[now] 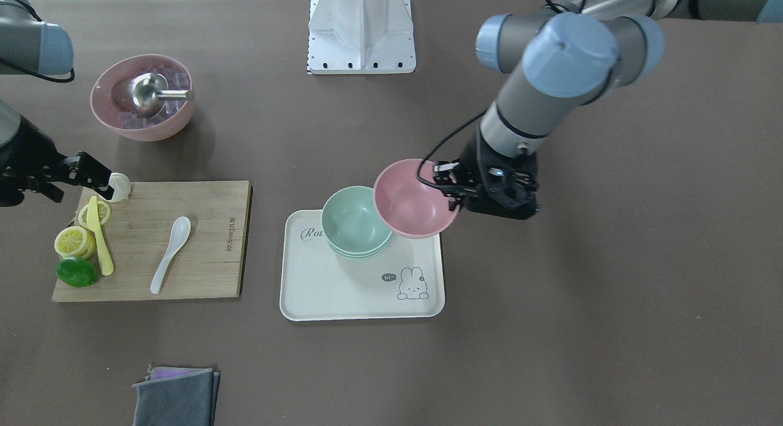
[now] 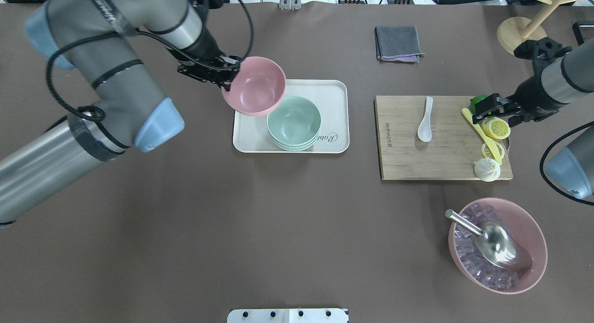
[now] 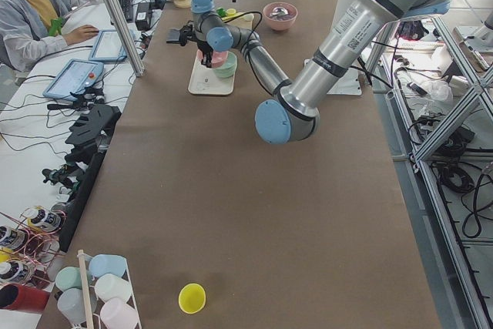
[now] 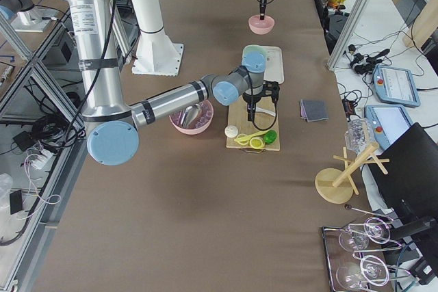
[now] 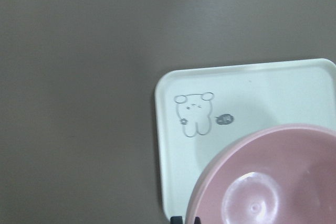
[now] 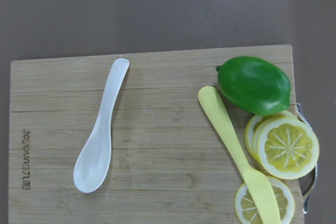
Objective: Stack pink bowl on green and place spoon
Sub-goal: 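Carry the pink bowl over the green bowl while right gripper reaches for spoon, then lower pink bowl into green bowl while right gripper grasps white spoon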
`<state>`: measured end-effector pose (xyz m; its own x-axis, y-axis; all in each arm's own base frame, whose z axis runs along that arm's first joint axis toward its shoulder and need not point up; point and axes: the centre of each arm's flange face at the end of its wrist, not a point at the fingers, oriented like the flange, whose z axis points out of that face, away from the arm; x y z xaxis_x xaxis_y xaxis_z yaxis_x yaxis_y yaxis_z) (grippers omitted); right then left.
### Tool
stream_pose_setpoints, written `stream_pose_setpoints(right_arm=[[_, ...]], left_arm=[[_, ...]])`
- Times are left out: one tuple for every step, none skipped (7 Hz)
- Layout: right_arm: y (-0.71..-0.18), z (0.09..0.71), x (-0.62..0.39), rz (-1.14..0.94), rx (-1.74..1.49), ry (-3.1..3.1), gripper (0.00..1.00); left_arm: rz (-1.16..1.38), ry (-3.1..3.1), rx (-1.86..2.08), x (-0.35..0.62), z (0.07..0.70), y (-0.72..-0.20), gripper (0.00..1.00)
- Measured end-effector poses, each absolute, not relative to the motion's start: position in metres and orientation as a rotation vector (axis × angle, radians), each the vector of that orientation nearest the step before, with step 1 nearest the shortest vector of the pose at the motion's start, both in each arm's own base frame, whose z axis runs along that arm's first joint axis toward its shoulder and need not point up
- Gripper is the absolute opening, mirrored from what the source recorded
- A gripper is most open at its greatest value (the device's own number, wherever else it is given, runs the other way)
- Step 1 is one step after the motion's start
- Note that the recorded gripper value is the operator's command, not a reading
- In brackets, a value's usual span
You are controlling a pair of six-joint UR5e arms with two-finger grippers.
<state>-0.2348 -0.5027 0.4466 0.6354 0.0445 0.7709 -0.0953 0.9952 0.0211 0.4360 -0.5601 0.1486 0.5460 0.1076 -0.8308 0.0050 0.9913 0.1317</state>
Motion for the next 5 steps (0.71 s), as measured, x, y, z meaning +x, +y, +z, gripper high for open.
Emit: stream_pose_setpoints(right_arm=[[-0.507,0.446,-0.249,0.084,0.056,-0.875,0.94],[-0.513,0.445,-0.258,0.088,0.051,-0.874,0.94],[-0.515,0.443,-0.263,0.096,0.045,-0.875,0.94],[-0.515,0.441,-0.265,0.104,0.040,-0.878,0.94],[-0.514,0.441,-0.268,0.111,0.035,-0.878,0.94]], left_arm=[[0.061,0.981,0.111,0.471,0.136,-0.550,0.00],[0.068,0.968,0.104,0.494,0.133,-0.543,0.00],[0.077,0.964,0.104,0.508,0.135,-0.544,0.00],[0.085,0.970,0.110,0.519,0.142,-0.549,0.00],[0.088,0.975,0.115,0.526,0.149,-0.554,0.00]])
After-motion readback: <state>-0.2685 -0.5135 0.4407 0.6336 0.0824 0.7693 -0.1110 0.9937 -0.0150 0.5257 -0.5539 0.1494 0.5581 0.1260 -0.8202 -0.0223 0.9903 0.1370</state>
